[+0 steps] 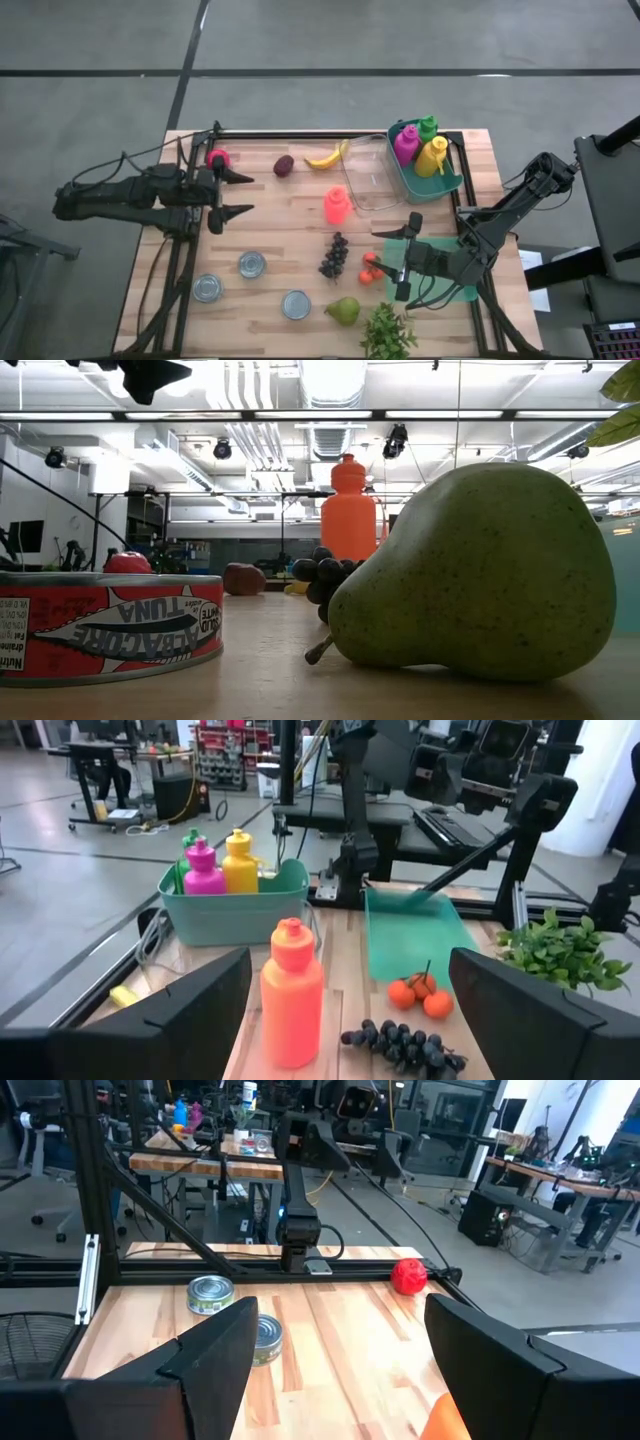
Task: Pick & Place Food Item
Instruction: Put the orange water bottle into the green bin
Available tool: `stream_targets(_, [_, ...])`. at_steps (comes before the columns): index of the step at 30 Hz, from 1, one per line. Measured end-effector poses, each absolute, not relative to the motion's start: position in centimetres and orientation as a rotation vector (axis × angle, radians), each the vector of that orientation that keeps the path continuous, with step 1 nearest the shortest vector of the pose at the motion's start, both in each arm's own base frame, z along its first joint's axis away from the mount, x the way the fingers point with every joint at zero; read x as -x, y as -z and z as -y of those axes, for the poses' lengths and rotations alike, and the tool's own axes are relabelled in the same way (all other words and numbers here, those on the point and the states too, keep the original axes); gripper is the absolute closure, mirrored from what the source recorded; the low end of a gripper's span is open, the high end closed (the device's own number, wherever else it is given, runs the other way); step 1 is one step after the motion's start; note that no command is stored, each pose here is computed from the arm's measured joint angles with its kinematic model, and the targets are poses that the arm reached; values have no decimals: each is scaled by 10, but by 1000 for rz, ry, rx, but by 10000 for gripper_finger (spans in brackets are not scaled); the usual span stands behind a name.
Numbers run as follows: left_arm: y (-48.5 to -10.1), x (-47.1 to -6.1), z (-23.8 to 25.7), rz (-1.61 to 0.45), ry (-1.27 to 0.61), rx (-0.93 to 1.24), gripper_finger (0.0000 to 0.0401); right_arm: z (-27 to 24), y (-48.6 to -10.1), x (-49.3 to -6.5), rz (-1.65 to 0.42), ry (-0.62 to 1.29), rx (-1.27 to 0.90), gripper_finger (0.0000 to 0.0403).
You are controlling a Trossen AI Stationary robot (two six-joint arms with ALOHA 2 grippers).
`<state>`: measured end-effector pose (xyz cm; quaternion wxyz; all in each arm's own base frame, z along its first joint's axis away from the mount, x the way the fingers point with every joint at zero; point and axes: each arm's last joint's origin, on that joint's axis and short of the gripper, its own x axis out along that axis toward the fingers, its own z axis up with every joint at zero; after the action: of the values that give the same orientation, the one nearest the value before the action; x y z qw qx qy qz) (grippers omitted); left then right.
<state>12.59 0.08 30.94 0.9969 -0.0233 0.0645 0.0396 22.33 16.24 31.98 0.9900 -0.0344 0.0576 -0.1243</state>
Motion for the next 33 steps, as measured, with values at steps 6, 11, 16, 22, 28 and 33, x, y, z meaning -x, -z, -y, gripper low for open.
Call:
stream_targets(6, [-308, -128, -1, -144, -78, 76, 58, -162, -320, -223, -116, 250, 70, 117])
stream_targets(11, [-308, -128, -1, -140, -78, 79, 58, -162, -320, -223, -116, 249, 70, 117])
stream_targets(16, [-308, -128, -1, -140, -78, 79, 57, -162, -320, -223, -116, 249, 71, 117])
stream_targets(22, [-308, -128, -1, -140, -78, 79, 57, -162, -320, -223, -116, 250, 71, 117])
stream_targets(28, [-308, -128, -1, -140, -78, 79, 57, -162, -320, -223, -117, 250, 71, 117])
stream_targets(33, [-308, -128, -1, -139, -80, 104, 57, -162, -320, -223, -117, 250, 71, 117])
